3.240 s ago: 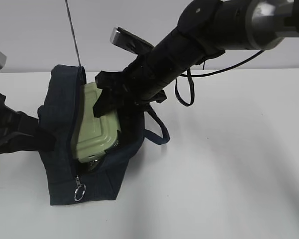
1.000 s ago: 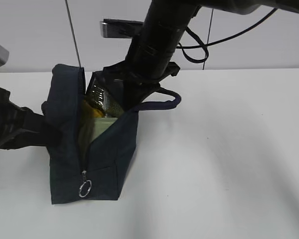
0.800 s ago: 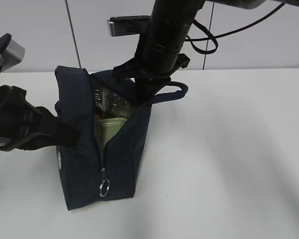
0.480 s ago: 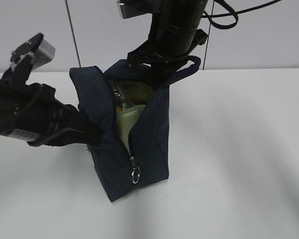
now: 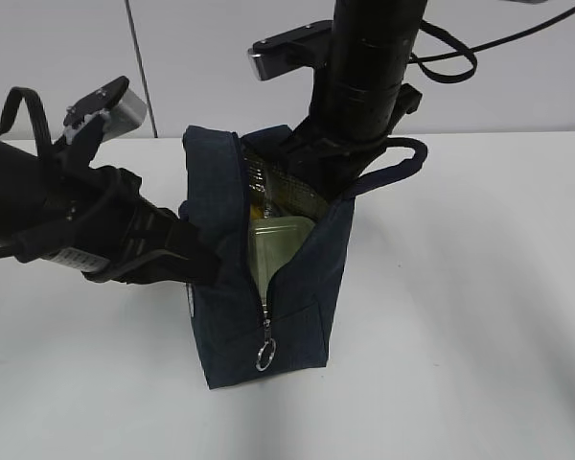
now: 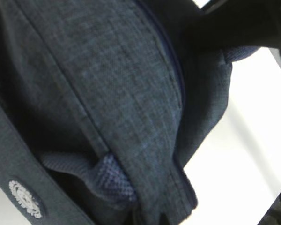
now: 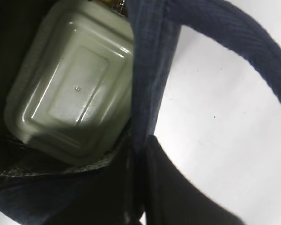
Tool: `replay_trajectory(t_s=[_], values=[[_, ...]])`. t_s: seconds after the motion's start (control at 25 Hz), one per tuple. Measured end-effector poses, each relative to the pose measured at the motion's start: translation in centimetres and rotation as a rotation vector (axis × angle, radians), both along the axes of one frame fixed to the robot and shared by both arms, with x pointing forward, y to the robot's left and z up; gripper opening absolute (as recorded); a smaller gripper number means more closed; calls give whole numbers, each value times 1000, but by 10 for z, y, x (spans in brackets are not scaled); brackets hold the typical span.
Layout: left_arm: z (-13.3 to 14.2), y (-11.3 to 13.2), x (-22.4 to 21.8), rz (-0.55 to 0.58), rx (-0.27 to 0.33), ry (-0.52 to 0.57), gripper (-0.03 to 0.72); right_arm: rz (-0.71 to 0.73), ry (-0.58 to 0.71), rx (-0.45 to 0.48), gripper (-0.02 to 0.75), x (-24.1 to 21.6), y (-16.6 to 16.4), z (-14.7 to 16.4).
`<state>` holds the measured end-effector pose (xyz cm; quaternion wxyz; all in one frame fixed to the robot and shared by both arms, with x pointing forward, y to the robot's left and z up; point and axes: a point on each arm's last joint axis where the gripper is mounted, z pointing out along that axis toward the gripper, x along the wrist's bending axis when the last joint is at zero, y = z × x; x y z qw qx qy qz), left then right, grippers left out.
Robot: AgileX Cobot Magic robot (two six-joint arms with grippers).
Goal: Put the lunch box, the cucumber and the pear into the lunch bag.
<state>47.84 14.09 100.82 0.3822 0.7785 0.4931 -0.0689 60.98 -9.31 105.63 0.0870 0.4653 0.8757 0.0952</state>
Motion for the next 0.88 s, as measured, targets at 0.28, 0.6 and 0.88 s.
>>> replay_trajectory(t_s=[0.28, 0.6, 0.88], values=[[0, 1, 1, 2, 17, -19, 2, -5, 32, 62, 21, -3, 5, -1], [0, 1, 2, 19, 15, -14, 67, -6, 40, 73, 385, -4, 6, -1], [-1, 2, 2, 12, 25, -19, 345, 1, 4, 91, 489, -10, 2, 16]])
